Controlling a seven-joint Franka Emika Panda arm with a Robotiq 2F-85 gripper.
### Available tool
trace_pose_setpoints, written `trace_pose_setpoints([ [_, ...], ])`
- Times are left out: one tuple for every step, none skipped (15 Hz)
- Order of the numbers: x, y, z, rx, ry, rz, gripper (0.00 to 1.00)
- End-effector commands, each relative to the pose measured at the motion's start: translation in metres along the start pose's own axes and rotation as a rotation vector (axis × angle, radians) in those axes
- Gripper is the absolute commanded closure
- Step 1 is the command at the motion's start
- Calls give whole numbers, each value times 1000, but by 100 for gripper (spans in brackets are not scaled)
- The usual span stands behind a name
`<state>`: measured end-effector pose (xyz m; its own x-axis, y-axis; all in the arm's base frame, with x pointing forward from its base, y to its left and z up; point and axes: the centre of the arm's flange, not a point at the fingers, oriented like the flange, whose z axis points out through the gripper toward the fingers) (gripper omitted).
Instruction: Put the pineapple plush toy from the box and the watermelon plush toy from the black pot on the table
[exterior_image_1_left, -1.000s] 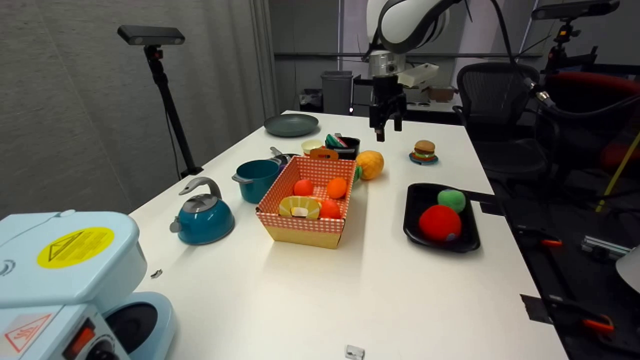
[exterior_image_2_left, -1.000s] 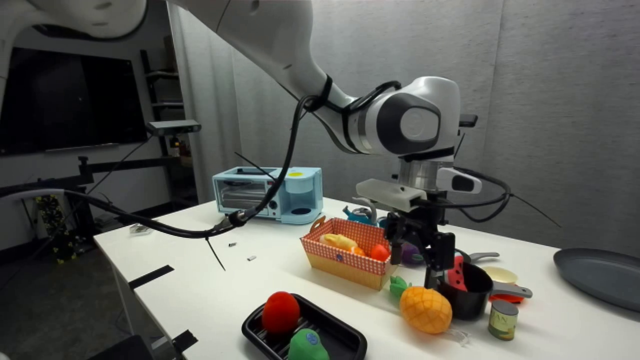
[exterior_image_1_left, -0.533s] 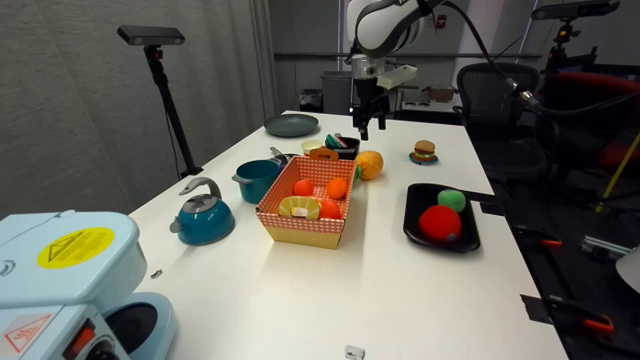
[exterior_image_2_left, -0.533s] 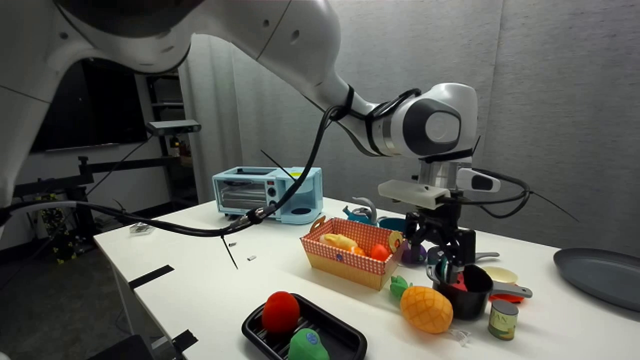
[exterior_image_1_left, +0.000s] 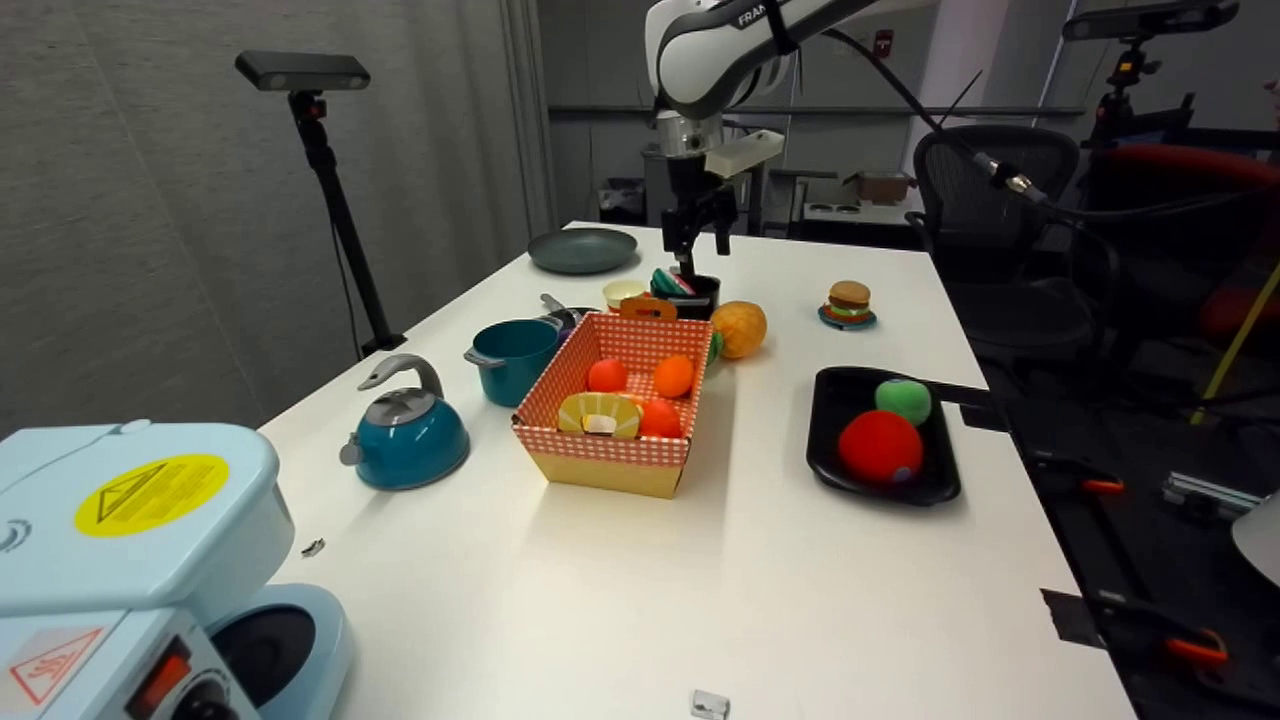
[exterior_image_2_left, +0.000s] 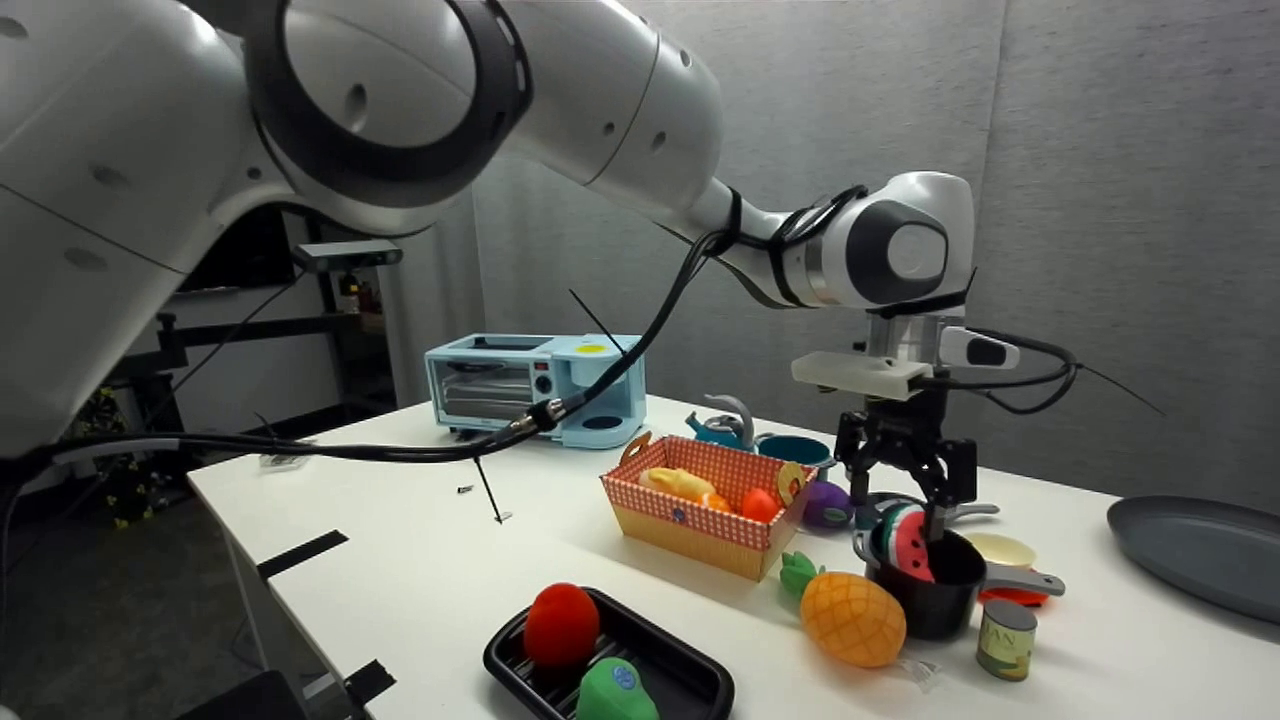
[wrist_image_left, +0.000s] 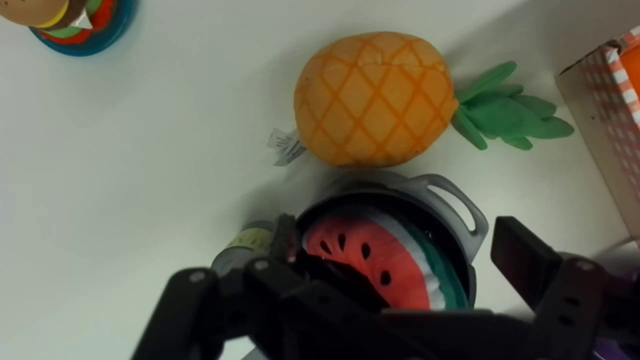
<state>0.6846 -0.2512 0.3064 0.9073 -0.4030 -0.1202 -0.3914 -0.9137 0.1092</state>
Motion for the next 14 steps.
trace_pose_setpoints([
  [52,-1,-3,22,-19,2,0],
  [56,-2,0,21,-24,1,0],
  [60,-4,3,20,-28,-2,0],
  [64,-7,7,18,-32,-6,0],
  [66,-10,10,17,-37,-11,0],
  [69,-13,13,17,-41,-17,0],
  [72,-16,15,18,-43,-23,0],
  [74,-19,16,19,-44,-30,0],
  [77,-23,16,21,-44,-36,0],
  [80,-26,16,23,-41,-41,6],
  [81,-35,15,23,-35,-43,26],
  [83,-38,13,22,-26,-45,34],
  [82,-45,12,26,-16,-47,42],
  [83,-48,11,29,-11,-52,49],
])
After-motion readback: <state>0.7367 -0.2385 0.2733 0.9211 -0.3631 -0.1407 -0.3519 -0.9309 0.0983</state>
